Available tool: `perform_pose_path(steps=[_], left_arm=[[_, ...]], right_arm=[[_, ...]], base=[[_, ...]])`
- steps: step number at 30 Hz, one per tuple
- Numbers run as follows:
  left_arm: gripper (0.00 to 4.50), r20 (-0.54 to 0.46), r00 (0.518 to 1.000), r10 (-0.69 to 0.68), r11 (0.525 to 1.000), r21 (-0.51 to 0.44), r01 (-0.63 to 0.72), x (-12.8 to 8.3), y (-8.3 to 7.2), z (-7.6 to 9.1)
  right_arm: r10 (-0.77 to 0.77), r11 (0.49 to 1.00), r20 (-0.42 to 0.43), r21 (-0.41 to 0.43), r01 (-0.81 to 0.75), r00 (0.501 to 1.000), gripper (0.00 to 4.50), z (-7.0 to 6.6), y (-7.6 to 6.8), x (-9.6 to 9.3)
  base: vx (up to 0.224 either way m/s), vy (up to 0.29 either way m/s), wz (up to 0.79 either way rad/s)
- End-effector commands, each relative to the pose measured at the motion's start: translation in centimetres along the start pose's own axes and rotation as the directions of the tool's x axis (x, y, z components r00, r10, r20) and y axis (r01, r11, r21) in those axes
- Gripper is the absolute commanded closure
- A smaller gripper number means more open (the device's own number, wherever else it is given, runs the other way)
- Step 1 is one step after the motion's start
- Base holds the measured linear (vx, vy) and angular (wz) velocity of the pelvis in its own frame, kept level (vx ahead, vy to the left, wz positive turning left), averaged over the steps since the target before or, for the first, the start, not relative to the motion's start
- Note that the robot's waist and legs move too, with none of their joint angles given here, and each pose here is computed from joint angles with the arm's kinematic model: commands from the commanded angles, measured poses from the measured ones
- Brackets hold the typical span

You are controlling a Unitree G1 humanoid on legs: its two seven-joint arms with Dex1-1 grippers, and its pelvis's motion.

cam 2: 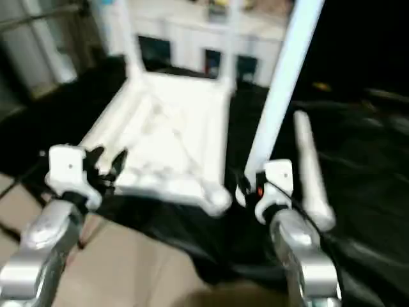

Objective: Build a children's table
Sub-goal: Move to table

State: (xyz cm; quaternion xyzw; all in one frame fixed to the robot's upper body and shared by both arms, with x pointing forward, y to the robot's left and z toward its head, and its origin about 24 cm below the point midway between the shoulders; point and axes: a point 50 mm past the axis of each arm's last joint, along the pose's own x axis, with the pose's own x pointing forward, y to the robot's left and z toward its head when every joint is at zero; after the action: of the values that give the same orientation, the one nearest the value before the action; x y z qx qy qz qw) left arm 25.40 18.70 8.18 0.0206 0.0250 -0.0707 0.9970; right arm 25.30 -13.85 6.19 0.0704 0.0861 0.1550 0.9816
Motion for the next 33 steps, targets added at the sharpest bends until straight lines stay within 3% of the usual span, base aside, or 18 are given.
perform_pose_path(steps=[1, 6, 9, 10, 13, 14, 15, 16, 19, 21, 25, 28, 29, 31, 33], left_arm=[[1.66, 0.025, 0.998, -0.060, 0.998, -0.031, 0.061, 0.5, -1.2, 0.3], [1.66, 0.033, 0.973, -0.230, 0.972, -0.030, 0.231, 0.7, -2.6, 0.5], [1.66, 0.016, 0.923, -0.384, 0.923, -0.028, 0.384, 0.3, -3.6, 0.2], [1.31, 0.002, 0.902, -0.432, 0.901, -0.040, 0.431, 0.1, -3.8, 0.0], [1.28, -0.054, 0.810, -0.584, 0.812, -0.029, 0.583, -0.3, -4.7, -0.7], [1.01, -0.081, 0.757, -0.649, 0.760, -0.030, 0.649, -0.2, -5.1, -1.1], [1.01, -0.088, 0.748, -0.657, 0.753, -0.027, 0.658, -0.2, -5.2, -1.2], [0.90, -0.137, 0.692, -0.709, 0.698, 0.000, 0.716, 0.2, -5.6, -1.6], [0.83, -0.186, 0.646, -0.741, 0.652, 0.031, 0.757, 0.8, -5.8, -1.9], [0.52, -0.243, 0.578, -0.779, 0.579, 0.077, 0.812, 2.0, -5.9, -2.0], [0.44, -0.367, 0.427, -0.826, 0.418, 0.107, 0.902, 3.3, -5.8, -2.2], [0.61, -0.406, 0.395, -0.824, 0.377, 0.127, 0.918, 3.8, -5.6, -2.4], [0.79, -0.444, 0.368, -0.817, 0.342, 0.141, 0.929, 4.7, -5.4, -2.5], [0.82, -0.455, 0.349, -0.819, 0.327, 0.129, 0.936, 5.3, -5.4, -2.3], [1.18, -0.449, 0.314, -0.836, 0.302, 0.100, 0.948, 5.7, -5.4, -2.2]], right_arm=[[-0.043, 0.998, 0.035, -0.039, 0.044, 0.998, 2.59, 0.9, -1.1, -0.7], [-0.020, 0.999, 0.020, -0.049, 0.020, 1.000, 2.59, 1.2, -1.2, -0.6], [-0.029, 0.999, 0.020, -0.044, 0.030, 0.999, 2.59, 1.1, -1.5, -0.7], [-0.033, 0.998, 0.017, -0.051, 0.034, 0.999, 2.59, 1.1, -1.5, -0.7], [-0.029, 0.997, 0.027, -0.069, 0.031, 0.999, 2.59, 1.4, -1.6, -0.5], [-0.014, 0.997, 0.032, -0.082, 0.017, 0.999, 2.59, 1.8, -1.8, -0.3], [-0.011, 0.996, 0.032, -0.083, 0.013, 0.999, 2.59, 1.8, -1.8, -0.3], [0.015, 0.994, 0.028, -0.106, -0.012, 0.999, 2.59, 2.1, -2.0, -0.1], [0.041, 0.990, 0.018, -0.132, -0.038, 0.999, 2.59, 2.2, -2.2, 0.0], [0.101, 0.981, -0.009, -0.168, -0.101, 0.995, 2.59, 2.4, -2.2, 0.2], [0.177, 0.957, -0.037, -0.229, -0.180, 0.984, 2.59, 2.7, -2.4, 0.2], [0.195, 0.950, -0.045, -0.240, -0.200, 0.980, 2.59, 2.8, -2.5, 0.1], [0.208, 0.948, -0.046, -0.237, -0.213, 0.977, 2.59, 3.0, -2.8, 0.0], [0.221, 0.946, -0.046, -0.231, -0.226, 0.974, 2.59, 3.1, -3.0, -0.2], [0.235, 0.943, -0.050, -0.229, -0.240, 0.971, 2.60, 3.1, -3.0, -0.2]], base=[[0.154, -0.001, -0.21], [0.113, -0.028, -0.01], [0.034, -0.033, 0.07], [0.000, 0.000, 0.00], [-0.020, -0.007, 0.02], [-0.059, -0.021, 0.07], [-0.063, -0.024, 0.08], [-0.071, -0.022, 0.04], [-0.068, -0.021, 0.02], [-0.030, -0.010, 0.01], [0.000, 0.000, 0.00], [0.000, 0.000, 0.00], [0.000, 0.000, 0.00], [0.000, 0.000, 0.00], [0.000, 0.000, 0.00]])
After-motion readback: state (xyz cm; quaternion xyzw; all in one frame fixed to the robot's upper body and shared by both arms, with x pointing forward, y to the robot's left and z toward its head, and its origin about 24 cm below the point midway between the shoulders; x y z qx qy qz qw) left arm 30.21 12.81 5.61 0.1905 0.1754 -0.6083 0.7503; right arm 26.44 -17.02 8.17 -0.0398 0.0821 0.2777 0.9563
